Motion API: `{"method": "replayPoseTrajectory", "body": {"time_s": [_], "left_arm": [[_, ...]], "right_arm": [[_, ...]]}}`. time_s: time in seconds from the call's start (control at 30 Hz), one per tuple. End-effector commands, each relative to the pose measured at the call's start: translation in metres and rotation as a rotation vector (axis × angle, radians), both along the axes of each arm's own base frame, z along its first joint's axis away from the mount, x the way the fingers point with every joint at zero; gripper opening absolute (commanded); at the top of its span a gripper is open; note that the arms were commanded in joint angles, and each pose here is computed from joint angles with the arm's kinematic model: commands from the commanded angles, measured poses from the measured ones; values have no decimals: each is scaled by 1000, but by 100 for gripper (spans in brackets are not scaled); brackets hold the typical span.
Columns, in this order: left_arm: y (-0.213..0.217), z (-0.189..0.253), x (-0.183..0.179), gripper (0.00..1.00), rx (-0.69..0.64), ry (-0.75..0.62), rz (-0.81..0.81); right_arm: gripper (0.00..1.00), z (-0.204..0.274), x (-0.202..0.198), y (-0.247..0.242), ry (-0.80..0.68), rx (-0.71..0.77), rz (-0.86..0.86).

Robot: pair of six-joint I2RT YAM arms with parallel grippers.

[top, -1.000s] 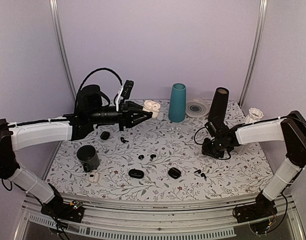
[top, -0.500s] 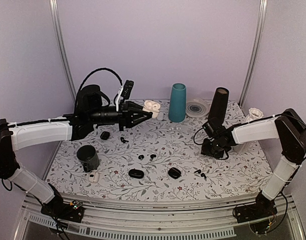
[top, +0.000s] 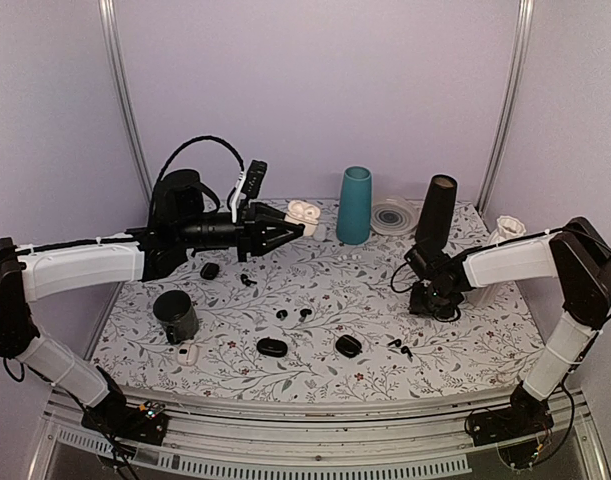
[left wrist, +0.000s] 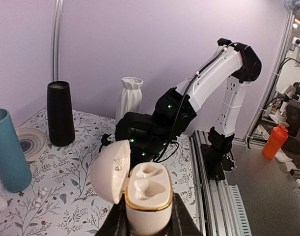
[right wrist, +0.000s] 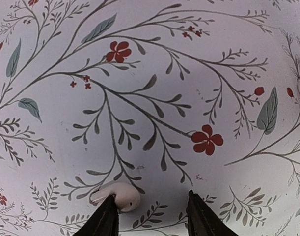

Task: Insert the wireless bluetooth earbuds into the charging case
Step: Adjust the left earbud at the center of the board.

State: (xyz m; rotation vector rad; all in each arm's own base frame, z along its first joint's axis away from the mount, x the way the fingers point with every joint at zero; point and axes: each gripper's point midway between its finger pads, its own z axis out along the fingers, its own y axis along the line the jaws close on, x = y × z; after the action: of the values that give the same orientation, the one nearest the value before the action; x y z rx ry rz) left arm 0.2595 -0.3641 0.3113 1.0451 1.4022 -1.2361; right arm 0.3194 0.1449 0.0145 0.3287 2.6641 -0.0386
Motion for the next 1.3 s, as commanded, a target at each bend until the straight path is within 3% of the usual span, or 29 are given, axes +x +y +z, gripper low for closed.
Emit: {"method": "replayPoseTrajectory", "body": {"time_s": [0.0,0.2,0.6,1.0,1.27], "left_arm": [[4,13,0,0,-26,-23,1],[4,13,0,0,-32,-21,2],[6,15,-1,0,-35,-28,7],[7,15,-3,0,-36,-30,8],[9,15,-3,0,-33,-33,17]], "right_arm": [[47,8,-7,-7,14,-35,19],[37,21,3,8,-27,112,39],[36,19,-2,29,8,384,-67],[37,3,7,10,31,374,-199],[36,4,27,19,21,361,-151]]}}
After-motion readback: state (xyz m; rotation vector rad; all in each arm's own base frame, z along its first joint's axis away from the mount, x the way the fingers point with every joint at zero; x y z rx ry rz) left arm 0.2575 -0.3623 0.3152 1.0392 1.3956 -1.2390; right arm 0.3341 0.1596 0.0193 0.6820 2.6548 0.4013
